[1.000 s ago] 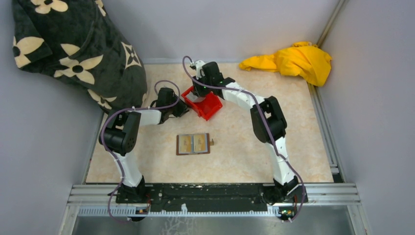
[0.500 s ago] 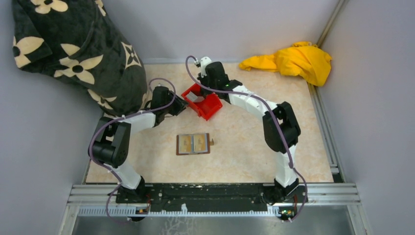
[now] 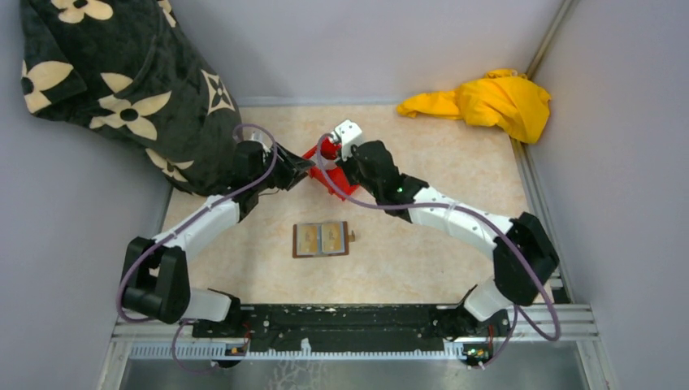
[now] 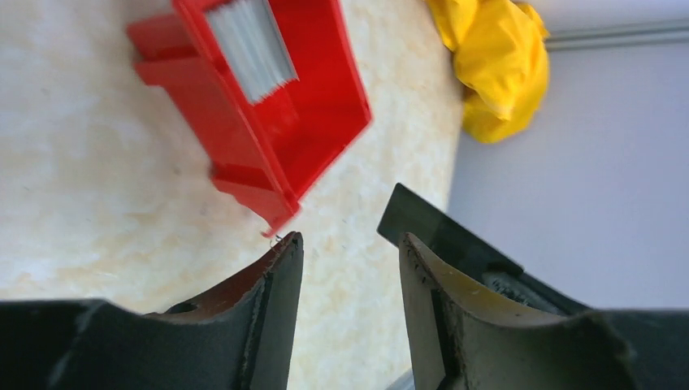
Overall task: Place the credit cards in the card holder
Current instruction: Pick up the credit card from the storage box.
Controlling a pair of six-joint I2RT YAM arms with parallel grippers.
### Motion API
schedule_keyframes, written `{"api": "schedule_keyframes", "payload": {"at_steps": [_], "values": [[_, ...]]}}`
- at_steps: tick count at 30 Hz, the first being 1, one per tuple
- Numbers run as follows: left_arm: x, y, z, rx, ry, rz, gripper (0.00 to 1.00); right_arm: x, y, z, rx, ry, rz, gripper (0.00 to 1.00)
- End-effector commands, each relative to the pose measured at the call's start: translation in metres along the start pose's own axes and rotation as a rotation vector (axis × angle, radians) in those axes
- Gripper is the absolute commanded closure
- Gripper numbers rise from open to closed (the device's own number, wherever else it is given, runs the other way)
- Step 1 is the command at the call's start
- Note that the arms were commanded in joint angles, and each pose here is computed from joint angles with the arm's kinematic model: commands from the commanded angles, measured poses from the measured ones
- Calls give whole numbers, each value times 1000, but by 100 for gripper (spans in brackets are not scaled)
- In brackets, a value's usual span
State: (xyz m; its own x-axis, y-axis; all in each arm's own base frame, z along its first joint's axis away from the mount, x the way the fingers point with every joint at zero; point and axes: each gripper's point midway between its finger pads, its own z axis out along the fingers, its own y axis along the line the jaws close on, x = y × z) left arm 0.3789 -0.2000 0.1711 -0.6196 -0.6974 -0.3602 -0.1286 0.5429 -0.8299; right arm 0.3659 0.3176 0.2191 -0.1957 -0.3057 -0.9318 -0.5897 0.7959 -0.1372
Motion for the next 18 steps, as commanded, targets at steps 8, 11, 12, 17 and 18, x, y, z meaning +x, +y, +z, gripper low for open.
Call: {"api": "schedule_keyframes", "payload": {"at_steps": [8,11,12,17,18], "values": [[58,-55,-66,180,292,-126,39,-29,53,-84,62,-243,-143,100],[65,-65,-79,208,331,-147,38,-25,64,-95,66,-261,-170,100],[67,-68,-83,215,338,-148,37,-25,67,-99,66,-271,-176,100],[80,-71,-98,216,404,-151,35,-22,78,-111,88,-286,-247,100],[82,-71,-101,215,417,-150,35,-22,80,-114,96,-290,-257,100]]}}
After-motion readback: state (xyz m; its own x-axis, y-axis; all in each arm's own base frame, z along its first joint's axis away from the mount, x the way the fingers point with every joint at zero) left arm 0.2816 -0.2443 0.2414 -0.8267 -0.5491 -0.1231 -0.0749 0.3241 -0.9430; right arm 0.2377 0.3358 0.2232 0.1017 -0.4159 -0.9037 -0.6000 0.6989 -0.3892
